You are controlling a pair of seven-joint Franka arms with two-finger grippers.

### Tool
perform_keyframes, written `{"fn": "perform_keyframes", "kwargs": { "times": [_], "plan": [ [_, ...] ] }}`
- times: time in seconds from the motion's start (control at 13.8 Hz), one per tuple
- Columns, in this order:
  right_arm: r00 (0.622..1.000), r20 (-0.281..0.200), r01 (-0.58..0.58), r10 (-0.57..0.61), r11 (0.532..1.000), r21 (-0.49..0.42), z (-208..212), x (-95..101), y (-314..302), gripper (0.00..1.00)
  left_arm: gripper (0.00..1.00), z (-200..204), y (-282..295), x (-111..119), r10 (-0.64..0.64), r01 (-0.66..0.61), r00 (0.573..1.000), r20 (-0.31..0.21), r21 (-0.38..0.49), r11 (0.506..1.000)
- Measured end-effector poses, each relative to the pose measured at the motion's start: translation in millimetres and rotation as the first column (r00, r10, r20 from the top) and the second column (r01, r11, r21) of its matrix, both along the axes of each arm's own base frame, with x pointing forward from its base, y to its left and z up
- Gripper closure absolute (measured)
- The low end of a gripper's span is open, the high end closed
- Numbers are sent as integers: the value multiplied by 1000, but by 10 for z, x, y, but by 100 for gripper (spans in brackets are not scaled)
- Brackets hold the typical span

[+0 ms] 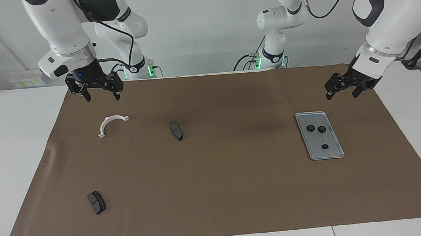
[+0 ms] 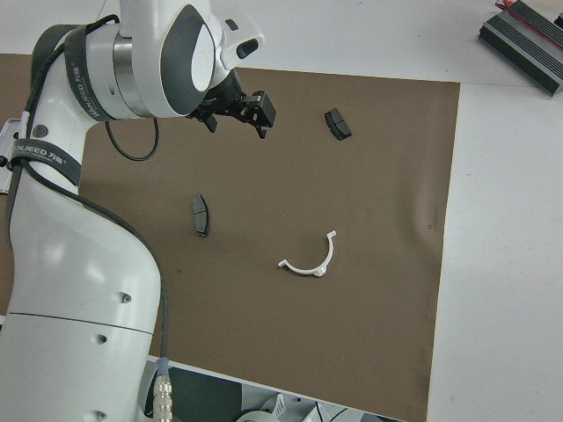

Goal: Pick bearing gear from pile to tray

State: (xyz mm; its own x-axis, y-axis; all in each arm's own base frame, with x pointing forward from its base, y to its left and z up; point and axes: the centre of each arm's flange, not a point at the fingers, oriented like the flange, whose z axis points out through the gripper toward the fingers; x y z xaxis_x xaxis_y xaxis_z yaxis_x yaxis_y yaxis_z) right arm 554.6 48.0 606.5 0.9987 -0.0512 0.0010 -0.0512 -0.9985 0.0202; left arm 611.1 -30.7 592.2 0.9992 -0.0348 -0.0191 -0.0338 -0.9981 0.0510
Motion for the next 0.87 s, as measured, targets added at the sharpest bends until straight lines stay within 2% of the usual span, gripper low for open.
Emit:
{"fn": "perform_keyframes", "kwargs": {
  "times": [0.87],
  "plan": [
    [1000,0,0,0,1000,0,-2,0,-1,0,0,47,9,-42,3,-3,1000,12,1,1000]
  ]
}}
